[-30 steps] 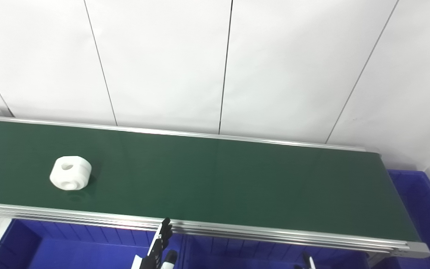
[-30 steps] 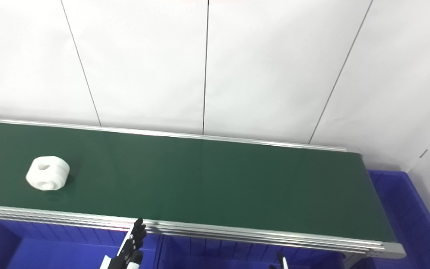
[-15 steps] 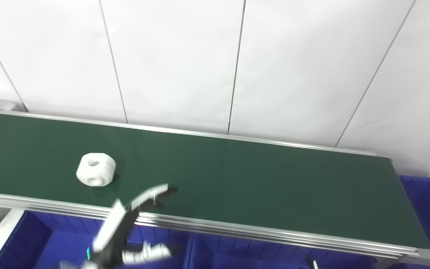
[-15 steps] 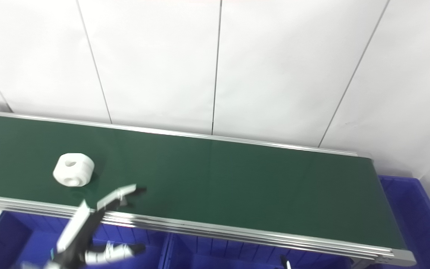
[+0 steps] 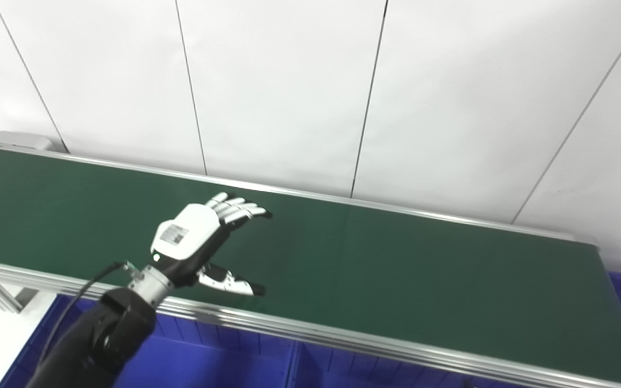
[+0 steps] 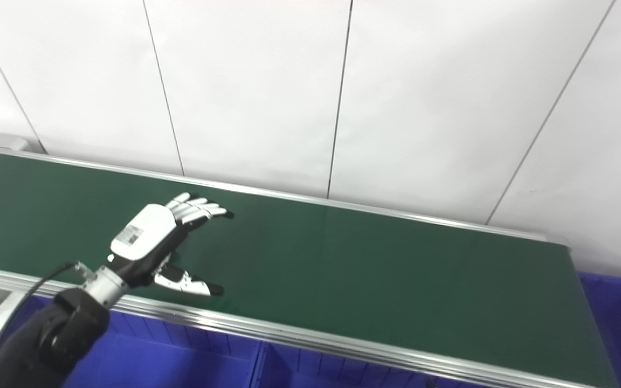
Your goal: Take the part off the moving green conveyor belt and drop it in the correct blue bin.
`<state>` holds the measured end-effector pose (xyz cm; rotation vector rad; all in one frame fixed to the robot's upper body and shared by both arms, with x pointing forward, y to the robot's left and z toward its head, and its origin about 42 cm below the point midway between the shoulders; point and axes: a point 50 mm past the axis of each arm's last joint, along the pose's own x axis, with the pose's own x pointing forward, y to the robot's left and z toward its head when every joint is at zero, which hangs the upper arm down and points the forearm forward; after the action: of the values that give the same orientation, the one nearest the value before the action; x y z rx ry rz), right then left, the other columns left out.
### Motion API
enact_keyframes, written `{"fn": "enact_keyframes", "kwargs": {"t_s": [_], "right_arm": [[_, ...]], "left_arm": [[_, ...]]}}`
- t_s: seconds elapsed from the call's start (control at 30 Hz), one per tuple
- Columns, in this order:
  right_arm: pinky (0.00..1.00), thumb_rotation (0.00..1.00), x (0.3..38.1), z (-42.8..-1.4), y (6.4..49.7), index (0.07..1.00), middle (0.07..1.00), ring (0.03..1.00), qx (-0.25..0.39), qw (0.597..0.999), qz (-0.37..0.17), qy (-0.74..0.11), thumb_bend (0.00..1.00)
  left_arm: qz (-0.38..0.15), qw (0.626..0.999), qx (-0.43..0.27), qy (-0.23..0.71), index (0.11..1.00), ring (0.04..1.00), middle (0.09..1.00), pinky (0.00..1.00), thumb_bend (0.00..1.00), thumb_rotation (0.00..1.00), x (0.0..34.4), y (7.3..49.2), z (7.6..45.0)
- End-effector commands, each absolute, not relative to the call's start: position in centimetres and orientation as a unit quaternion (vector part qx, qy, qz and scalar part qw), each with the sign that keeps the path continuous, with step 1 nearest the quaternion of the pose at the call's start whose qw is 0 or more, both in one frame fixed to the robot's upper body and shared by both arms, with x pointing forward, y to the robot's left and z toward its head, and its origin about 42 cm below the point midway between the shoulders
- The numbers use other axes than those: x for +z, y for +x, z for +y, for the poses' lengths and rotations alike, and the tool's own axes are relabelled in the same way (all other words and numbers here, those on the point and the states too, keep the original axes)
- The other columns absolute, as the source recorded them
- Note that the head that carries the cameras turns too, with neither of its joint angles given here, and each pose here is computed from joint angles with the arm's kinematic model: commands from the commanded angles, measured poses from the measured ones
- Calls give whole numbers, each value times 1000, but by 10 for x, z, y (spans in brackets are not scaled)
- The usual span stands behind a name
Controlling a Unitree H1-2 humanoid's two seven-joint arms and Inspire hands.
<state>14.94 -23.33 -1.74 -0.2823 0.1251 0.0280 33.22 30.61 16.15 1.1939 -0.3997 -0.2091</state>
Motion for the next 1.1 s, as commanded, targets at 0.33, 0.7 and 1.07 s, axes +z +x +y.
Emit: {"fn": "enact_keyframes", "kwargs": {"t_s": [0.33,0.7,1.07], "right_arm": [[904,1000,-5,-234,153,1000,1000,939,21,992,23,-120,688],[887,1000,-3,-234,152,1000,1000,937,19,993,22,-116,715],[859,1000,-2,-229,150,1000,1000,921,21,992,19,-119,744]], "left_arm": [[-132,786,-57,601,825,884,875,973,833,441,166,384,357],[-42,794,-117,595,820,855,848,921,843,462,123,398,370],[-37,829,-128,543,828,869,859,856,874,442,100,411,336]]}}
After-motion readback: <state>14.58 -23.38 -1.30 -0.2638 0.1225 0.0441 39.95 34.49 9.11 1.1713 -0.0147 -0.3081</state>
